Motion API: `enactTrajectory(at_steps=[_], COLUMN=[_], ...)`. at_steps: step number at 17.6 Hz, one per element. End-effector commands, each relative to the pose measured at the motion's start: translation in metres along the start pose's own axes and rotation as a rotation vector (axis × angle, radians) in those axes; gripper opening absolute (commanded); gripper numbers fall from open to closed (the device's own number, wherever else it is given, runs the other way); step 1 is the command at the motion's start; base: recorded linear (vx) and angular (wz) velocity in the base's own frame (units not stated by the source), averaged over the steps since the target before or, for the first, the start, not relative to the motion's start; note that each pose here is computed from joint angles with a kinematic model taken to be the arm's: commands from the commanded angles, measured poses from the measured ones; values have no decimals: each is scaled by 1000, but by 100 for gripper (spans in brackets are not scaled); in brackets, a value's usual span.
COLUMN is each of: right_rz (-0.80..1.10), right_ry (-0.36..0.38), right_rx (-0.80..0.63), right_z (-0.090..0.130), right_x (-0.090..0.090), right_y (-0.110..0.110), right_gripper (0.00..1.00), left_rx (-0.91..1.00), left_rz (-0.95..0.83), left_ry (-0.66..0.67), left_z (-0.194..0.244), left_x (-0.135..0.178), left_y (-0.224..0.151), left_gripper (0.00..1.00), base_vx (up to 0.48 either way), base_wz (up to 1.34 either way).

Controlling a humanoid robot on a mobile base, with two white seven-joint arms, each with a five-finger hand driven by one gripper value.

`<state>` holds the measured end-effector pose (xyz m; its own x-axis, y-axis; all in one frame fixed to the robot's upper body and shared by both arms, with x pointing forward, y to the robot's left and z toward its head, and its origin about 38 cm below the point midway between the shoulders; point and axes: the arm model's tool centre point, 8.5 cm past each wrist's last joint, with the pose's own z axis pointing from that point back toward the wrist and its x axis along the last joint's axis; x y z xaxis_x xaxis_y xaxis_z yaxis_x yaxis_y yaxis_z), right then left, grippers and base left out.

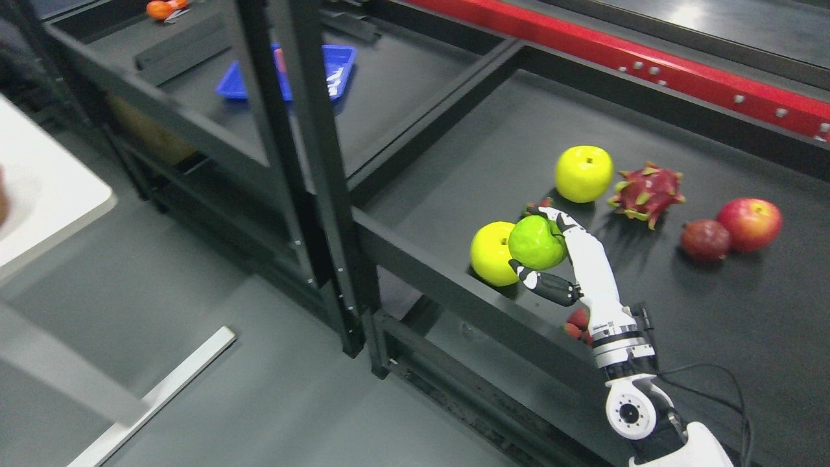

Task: Place green apple on left shelf middle layer
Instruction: 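Carry the green apple with the right hand over the black shelf tray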

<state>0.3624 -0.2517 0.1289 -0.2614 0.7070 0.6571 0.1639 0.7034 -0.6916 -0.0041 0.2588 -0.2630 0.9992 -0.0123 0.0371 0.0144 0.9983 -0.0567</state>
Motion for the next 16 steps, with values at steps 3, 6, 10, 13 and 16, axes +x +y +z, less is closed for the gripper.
enactTrajectory(at_steps=[3,6,10,13,16], right_rz=[-10,-11,-4,-6,-7], right_ry=[-14,-15,-23,-57,-209], right_rx=[-22,-25,-18,28,216], right_z=[-8,-9,-11,-16,-29], right_x=[6,7,7,15,51], right_y=[-3,-3,-5,1,29], right_gripper=[1,1,1,1,2], left_rx=[18,18,18,18,18], left_rz=[-1,-1,-1,-1,-1], left_ry=[2,0,0,2,2], left_z=[2,1,1,2,2], left_x=[0,0,0,0,0], left_y=[11,11,11,11,11], left_gripper=[100,100,100,100,100], base_vx=[143,169,190,189,185], base_wz=[-998,-990,-777,-593,-358])
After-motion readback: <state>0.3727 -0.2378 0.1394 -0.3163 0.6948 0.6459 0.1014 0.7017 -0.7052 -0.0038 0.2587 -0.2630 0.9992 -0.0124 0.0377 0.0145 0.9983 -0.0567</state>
